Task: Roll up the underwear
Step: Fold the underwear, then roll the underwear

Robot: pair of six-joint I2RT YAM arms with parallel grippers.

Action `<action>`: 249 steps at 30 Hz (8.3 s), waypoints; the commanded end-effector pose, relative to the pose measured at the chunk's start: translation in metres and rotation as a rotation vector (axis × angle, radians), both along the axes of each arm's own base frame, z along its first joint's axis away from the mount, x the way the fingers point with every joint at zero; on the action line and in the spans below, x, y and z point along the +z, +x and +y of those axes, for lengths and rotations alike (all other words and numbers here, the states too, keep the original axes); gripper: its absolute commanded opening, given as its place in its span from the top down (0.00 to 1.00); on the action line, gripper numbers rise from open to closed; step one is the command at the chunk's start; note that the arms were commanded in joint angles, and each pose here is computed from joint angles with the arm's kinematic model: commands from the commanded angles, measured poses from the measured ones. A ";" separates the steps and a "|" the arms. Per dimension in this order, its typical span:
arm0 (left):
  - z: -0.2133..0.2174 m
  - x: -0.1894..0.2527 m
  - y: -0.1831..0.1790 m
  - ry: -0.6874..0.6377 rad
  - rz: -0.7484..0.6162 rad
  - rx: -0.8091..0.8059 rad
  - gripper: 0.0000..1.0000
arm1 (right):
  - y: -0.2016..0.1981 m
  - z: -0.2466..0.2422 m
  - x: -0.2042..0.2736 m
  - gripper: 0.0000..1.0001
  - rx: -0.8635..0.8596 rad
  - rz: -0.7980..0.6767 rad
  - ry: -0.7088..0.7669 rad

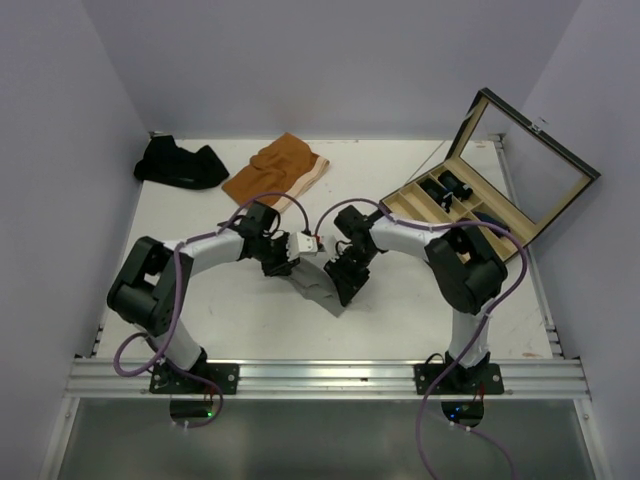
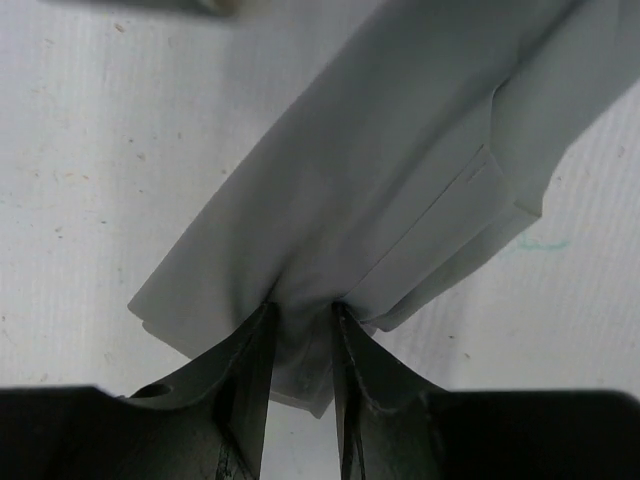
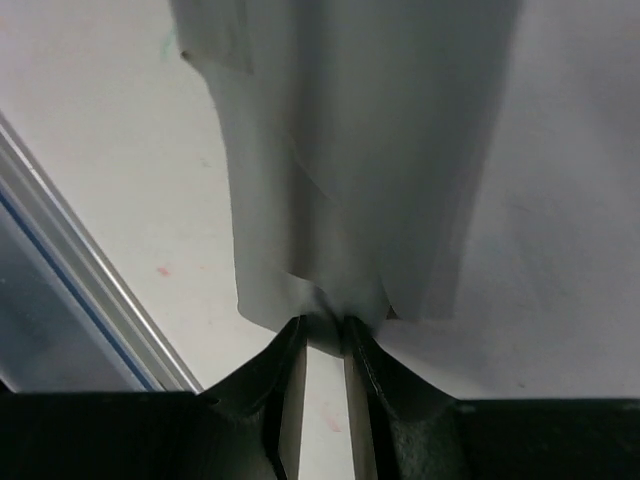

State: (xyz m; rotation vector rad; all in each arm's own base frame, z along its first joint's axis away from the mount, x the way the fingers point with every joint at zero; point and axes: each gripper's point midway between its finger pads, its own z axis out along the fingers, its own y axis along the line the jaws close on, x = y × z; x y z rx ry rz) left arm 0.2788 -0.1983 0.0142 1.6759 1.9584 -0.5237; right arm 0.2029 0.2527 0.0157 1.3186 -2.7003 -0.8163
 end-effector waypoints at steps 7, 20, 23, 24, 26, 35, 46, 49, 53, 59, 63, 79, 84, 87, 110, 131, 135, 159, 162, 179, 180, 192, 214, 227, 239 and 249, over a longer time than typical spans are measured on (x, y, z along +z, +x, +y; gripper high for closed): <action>0.000 0.025 0.015 -0.031 -0.057 0.019 0.60 | -0.038 0.026 0.058 0.71 0.065 0.022 0.229; 0.019 0.056 0.030 -0.132 0.070 0.226 0.58 | 0.005 0.030 0.055 0.72 -0.018 -0.121 0.237; 0.016 0.050 0.030 -0.146 0.157 0.331 0.58 | 0.014 0.025 0.030 0.72 -0.083 -0.144 0.175; 0.016 0.048 0.028 -0.148 0.174 0.351 0.58 | 0.015 0.025 0.026 0.72 -0.104 -0.137 0.165; 0.016 0.045 0.026 -0.158 0.199 0.396 0.58 | 0.012 0.027 0.013 0.73 -0.138 -0.099 0.151; 0.012 0.041 0.036 -0.173 0.253 0.474 0.58 | -0.031 0.067 0.002 0.72 -0.147 0.038 0.205; 0.010 0.046 0.057 -0.203 0.255 0.435 0.58 | 0.019 0.069 0.101 0.67 -0.162 -0.122 0.429; 0.005 0.043 0.056 -0.210 0.286 0.381 0.58 | 0.055 0.059 0.097 0.67 -0.216 -0.157 0.404; -0.002 0.054 0.048 -0.276 0.332 0.345 0.59 | 0.079 0.066 0.091 0.64 -0.216 -0.159 0.367; 0.003 0.056 0.035 -0.329 0.368 0.408 0.58 | 0.118 0.087 0.063 0.61 -0.251 -0.153 0.325; 0.009 0.057 0.028 -0.332 0.383 0.423 0.58 | 0.135 0.092 0.040 0.60 -0.252 -0.136 0.307; -0.038 0.085 0.071 -0.152 -0.130 -0.147 0.59 | 0.066 0.038 0.133 0.79 -0.321 -0.082 0.528; -0.072 0.073 0.086 -0.140 -0.139 -0.217 0.59 | 0.026 0.009 0.109 0.89 -0.396 -0.079 0.458; -0.081 0.053 0.076 -0.098 -0.098 -0.281 0.60 | 0.016 -0.001 0.105 0.86 -0.353 -0.102 0.440; 0.008 -0.004 0.022 0.074 0.139 -0.033 0.67 | -0.055 0.083 0.103 0.83 0.344 -0.223 0.371; 0.042 0.069 0.084 -0.228 0.174 0.484 0.57 | -0.087 0.064 -0.040 0.93 0.524 -0.261 -0.128; 0.044 0.066 0.082 -0.215 0.161 0.471 0.57 | -0.058 0.051 -0.035 0.94 0.439 -0.259 -0.145; 0.026 0.013 0.056 -0.067 0.192 0.255 0.61 | 0.086 -0.036 0.004 0.89 -0.078 -0.252 -0.243; 0.034 0.002 0.039 -0.027 0.219 0.239 0.62 | 0.075 -0.031 -0.007 0.89 -0.108 -0.186 -0.223; 0.036 -0.004 -0.072 -0.016 0.278 -0.035 0.62 | 0.168 0.050 -0.033 0.87 -0.212 -0.230 -0.088; 0.029 -0.005 -0.077 -0.018 0.279 -0.062 0.62 | 0.169 0.053 -0.037 0.87 -0.210 -0.217 -0.083; 0.003 0.025 -0.057 -0.099 0.152 -0.022 0.52 | 0.193 0.055 0.049 0.81 -0.178 -0.364 0.093; 0.019 0.157 -0.007 -0.292 -0.412 0.013 0.00 | 0.057 0.112 0.053 0.78 -0.364 0.122 0.404; 0.002 0.065 -0.091 -0.217 -0.378 -0.495 0.44 | 0.032 0.116 0.011 0.79 -0.344 0.167 0.322; -0.004 0.022 -0.106 -0.142 -0.360 -0.760 0.54 | 0.021 0.095 -0.038 0.80 -0.299 0.190 0.184; -0.006 -0.004 -0.098 -0.090 -0.322 -0.765 0.64 | 0.022 0.090 -0.045 0.80 -0.236 0.183 0.145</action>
